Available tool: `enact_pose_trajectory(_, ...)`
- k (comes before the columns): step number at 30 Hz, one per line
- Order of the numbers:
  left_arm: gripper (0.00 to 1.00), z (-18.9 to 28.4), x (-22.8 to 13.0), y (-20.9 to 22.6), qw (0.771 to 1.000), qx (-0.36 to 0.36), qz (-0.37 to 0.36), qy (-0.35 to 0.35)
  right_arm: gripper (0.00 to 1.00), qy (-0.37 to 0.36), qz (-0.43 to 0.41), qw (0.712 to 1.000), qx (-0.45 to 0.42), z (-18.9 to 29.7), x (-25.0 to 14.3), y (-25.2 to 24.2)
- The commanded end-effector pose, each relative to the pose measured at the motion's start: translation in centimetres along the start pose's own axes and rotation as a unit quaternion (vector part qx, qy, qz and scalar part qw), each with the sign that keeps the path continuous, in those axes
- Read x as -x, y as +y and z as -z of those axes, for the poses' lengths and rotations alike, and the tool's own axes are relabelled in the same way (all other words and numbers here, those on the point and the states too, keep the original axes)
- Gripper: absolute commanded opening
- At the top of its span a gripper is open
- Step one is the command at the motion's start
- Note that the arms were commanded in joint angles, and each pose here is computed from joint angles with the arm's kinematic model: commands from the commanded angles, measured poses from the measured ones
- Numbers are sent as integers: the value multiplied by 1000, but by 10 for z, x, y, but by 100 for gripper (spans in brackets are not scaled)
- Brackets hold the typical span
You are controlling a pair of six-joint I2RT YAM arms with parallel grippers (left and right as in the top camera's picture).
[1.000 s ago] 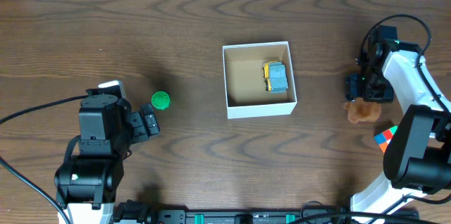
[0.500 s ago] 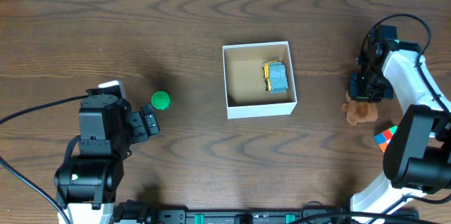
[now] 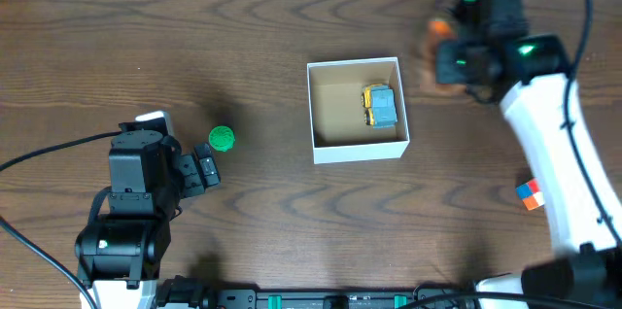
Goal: Pack container
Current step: 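Carry the bear into the box and release it beside the truck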
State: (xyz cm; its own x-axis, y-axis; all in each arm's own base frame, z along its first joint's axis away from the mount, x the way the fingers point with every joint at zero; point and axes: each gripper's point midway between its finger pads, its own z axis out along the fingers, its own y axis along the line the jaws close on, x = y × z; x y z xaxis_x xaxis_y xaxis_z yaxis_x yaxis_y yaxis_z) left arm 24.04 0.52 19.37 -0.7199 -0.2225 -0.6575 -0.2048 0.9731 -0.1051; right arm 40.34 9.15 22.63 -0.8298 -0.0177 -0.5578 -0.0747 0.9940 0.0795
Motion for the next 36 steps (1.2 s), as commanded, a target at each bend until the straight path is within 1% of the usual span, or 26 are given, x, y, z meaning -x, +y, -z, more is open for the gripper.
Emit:
enact_pose_trajectory(1, 98, 4, 6, 0, 1000, 1, 7, -9, 1, -11, -14, 998, 64, 3, -4, 74)
enact_pose_trajectory(2, 98, 4, 6, 0, 1000, 1, 7, -9, 1, -18, -14, 997, 79, 2, -5, 97)
enact_pose_trajectory(4, 98, 4, 6, 0, 1000, 1, 7, -8, 2, -27, -20, 996, 88, -2, -8, 124)
enact_pose_trajectory(7, 98, 4, 6, 0, 1000, 1, 7, -8, 2, -26, -50, 997, 58, -17, -19, 144)
enact_pose_trajectory(13, 98, 4, 6, 0, 1000, 1, 7, -9, 2, 35, -108, 994, 3, -59, -58, 151)
enact_pose_trajectory(16, 98, 4, 6, 0, 1000, 2, 7, -8, 1, 55, -112, 992, -14, -75, -70, 148)
enact_pose_trajectory(25, 98, 4, 6, 0, 1000, 1, 7, -8, 3, 55, -116, 991, -30, -96, -69, 141)
enact_pose_trajectory(27, 98, 4, 6, 0, 1000, 1, 7, -8, 7, 60, -117, 991, -37, -102, -71, 137)
enact_pose_trajectory(28, 98, 4, 6, 0, 1000, 1, 7, -8, 12, 63, -117, 990, -40, -104, -73, 135)
enact_pose_trajectory(29, 98, 4, 6, 1, 1000, 2, 7, -8, 15, 67, -117, 990, -44, -108, -75, 133)
enact_pose_trajectory(32, 98, 4, 5, 1, 1000, 2, 7, -6, 20, 70, -109, 990, -48, -114, -77, 131)
enact_pose_trajectory(34, 98, 4, 5, 1, 1000, 2, 7, -5, 25, 66, -102, 992, -45, -117, -74, 133)
enact_pose_trajectory(35, 98, 4, 5, 1, 1000, 2, 6, -5, 30, 62, -98, 992, -42, -117, -72, 134)
enact_pose_trajectory(36, 98, 4, 5, 1, 1000, 2, 6, -5, 37, 60, -94, 993, -40, -118, -71, 135)
